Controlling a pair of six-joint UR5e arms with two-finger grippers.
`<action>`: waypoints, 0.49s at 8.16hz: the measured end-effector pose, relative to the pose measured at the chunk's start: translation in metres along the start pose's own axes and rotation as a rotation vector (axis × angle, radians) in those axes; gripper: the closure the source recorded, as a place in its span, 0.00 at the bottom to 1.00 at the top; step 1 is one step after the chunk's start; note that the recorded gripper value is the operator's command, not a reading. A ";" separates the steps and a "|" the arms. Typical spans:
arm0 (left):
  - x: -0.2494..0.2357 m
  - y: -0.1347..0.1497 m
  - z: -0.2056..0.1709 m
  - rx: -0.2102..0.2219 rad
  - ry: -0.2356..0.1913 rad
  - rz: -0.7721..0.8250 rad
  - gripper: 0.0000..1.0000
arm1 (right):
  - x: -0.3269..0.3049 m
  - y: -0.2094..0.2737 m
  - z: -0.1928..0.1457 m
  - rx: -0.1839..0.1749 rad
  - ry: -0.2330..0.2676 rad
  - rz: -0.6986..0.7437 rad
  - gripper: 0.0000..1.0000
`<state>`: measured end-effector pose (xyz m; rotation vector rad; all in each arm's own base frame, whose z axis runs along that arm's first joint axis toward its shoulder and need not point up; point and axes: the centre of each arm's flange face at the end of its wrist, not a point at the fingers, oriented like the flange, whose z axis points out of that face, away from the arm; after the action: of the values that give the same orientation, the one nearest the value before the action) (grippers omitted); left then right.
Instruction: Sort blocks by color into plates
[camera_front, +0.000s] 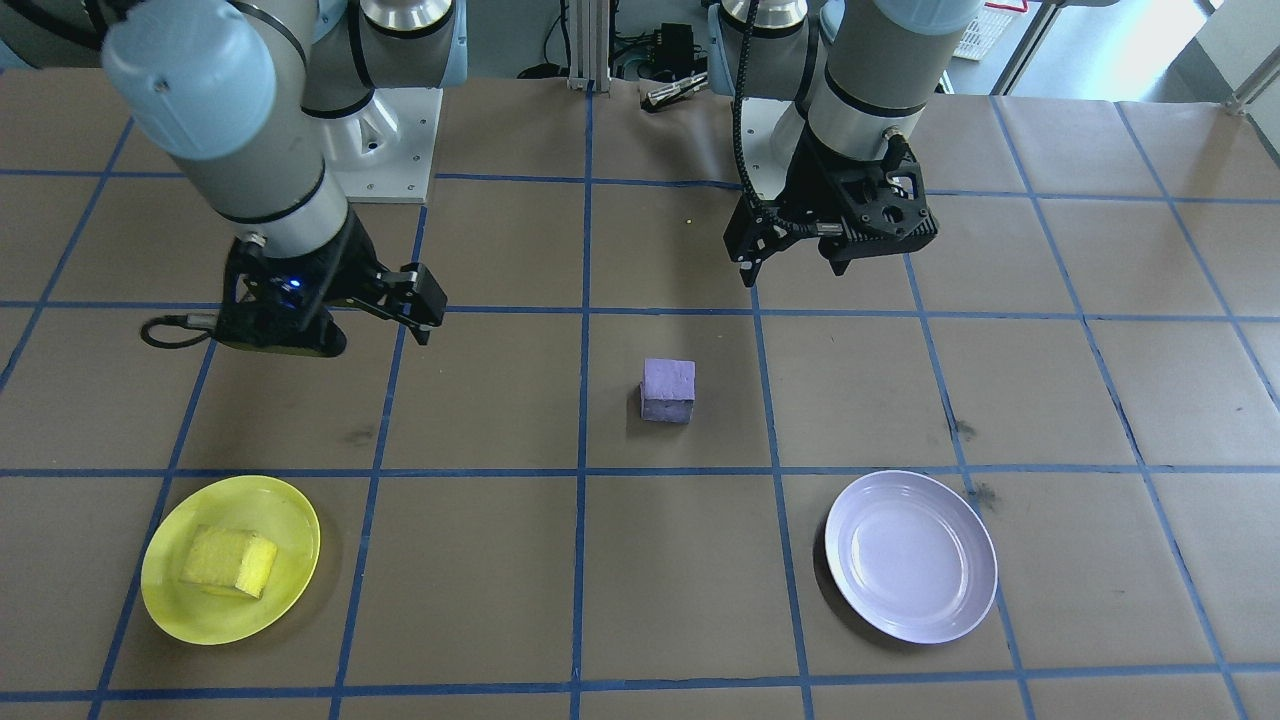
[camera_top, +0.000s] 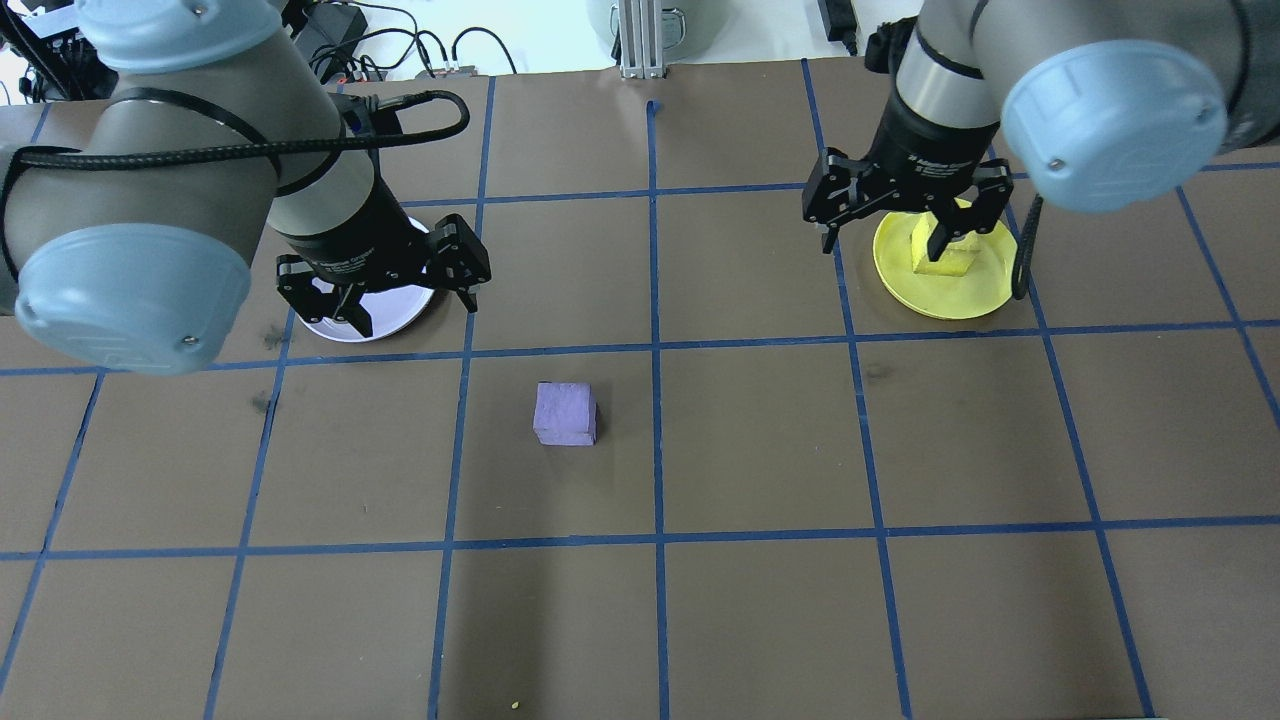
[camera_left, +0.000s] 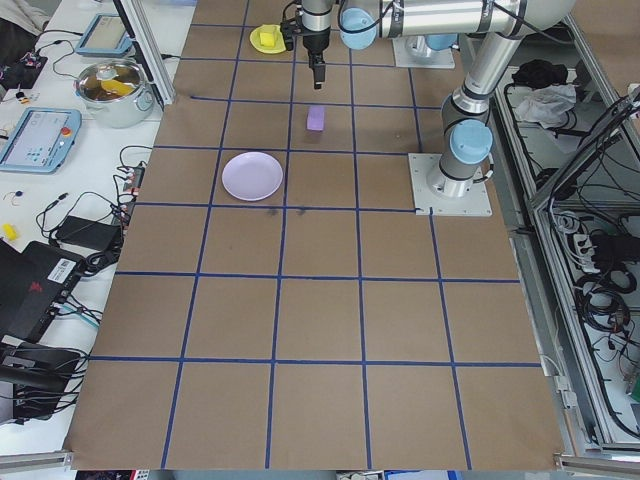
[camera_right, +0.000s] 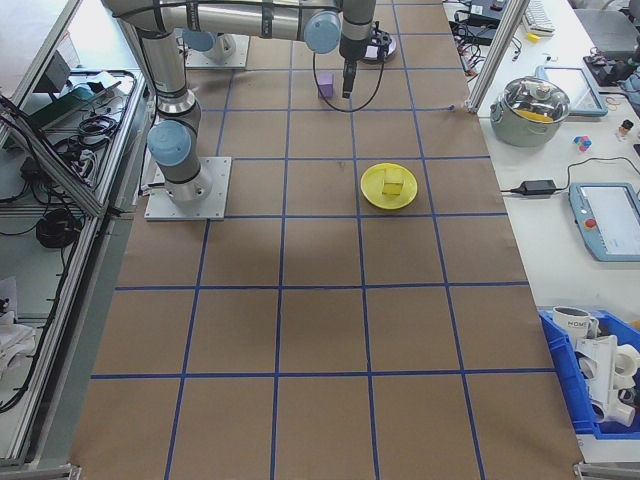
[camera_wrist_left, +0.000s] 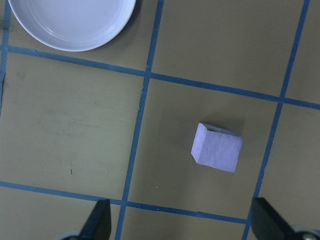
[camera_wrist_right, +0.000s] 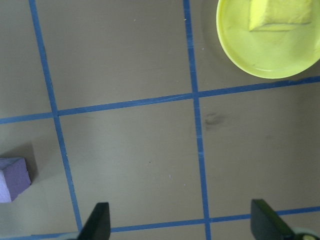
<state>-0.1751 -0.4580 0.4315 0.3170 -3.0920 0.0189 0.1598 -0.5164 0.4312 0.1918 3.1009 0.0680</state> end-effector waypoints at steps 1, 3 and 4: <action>0.009 0.002 0.007 -0.015 -0.004 0.007 0.00 | 0.010 0.009 -0.020 0.029 0.008 0.008 0.00; 0.042 0.015 0.028 -0.056 -0.025 0.023 0.00 | 0.017 0.022 -0.046 0.077 0.018 0.016 0.00; 0.059 0.019 0.046 -0.087 -0.043 0.029 0.00 | 0.017 0.024 -0.051 0.088 0.021 0.016 0.00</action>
<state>-0.2388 -0.4517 0.3872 0.2723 -3.1280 -0.1230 0.1439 -0.4924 0.4825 0.2203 3.1258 -0.0672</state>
